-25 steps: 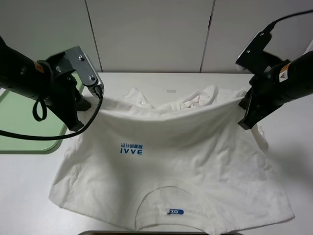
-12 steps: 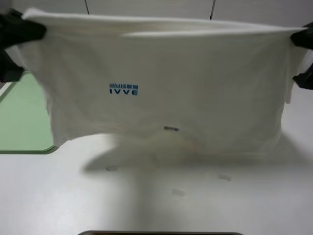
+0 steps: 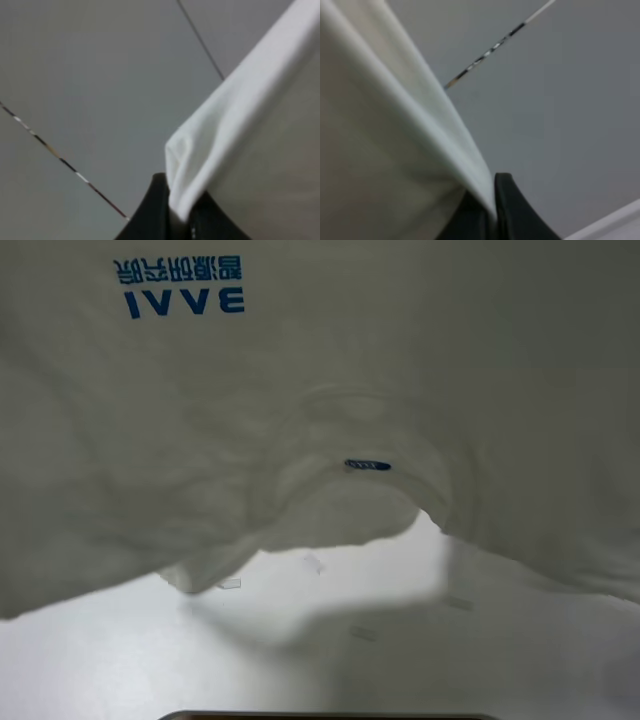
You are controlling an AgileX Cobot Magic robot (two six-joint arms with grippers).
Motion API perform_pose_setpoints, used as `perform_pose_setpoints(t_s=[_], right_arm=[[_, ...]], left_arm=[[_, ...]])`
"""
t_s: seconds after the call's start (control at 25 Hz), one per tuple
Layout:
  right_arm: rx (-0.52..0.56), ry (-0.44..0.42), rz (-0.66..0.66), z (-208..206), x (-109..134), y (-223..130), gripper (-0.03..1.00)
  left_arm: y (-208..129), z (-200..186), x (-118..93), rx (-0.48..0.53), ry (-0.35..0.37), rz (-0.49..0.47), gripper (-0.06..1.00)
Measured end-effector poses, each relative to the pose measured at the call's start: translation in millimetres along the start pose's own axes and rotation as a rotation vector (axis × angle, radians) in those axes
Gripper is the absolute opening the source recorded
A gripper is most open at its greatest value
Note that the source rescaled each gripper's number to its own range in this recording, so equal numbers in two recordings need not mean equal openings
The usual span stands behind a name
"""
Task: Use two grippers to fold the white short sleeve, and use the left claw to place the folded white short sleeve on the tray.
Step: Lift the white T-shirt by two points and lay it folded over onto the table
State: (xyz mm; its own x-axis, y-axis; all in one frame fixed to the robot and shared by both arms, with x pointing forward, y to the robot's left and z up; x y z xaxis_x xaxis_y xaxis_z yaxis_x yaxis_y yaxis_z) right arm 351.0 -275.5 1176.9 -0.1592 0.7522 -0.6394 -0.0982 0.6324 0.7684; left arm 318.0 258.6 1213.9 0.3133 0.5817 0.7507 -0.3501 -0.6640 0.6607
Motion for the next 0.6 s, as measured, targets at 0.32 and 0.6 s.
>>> perform_pose_setpoints(t_s=[0.32, 0.6], right_arm=[[0.276, 0.199, -0.068, 96, 32, -21, 0.00], [0.574, 0.518, -0.324, 215, 130, -116, 0.00]], left_arm=[[-23, 40, -23, 0.220, -0.267, 0.014, 0.00], [-106, 148, -81, 0.649, -0.639, 0.214, 0.00]])
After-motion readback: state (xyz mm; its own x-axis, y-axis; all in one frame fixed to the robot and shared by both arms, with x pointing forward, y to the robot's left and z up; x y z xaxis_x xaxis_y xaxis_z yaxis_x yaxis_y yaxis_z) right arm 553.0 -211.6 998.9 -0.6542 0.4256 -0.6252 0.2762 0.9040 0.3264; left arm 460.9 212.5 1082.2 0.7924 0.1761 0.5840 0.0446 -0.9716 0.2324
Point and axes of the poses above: a point on each arm's last joint axis where the gripper is mounted, z pointing out along that axis toward the gripper, x along the wrist's bending axis when the last joint is at zero, y = z × x, the point moved 1 cm from there along z, pointing out along that axis toward the gripper, and after that the axes turned 13 degrees about z, right-handed, at the moved point
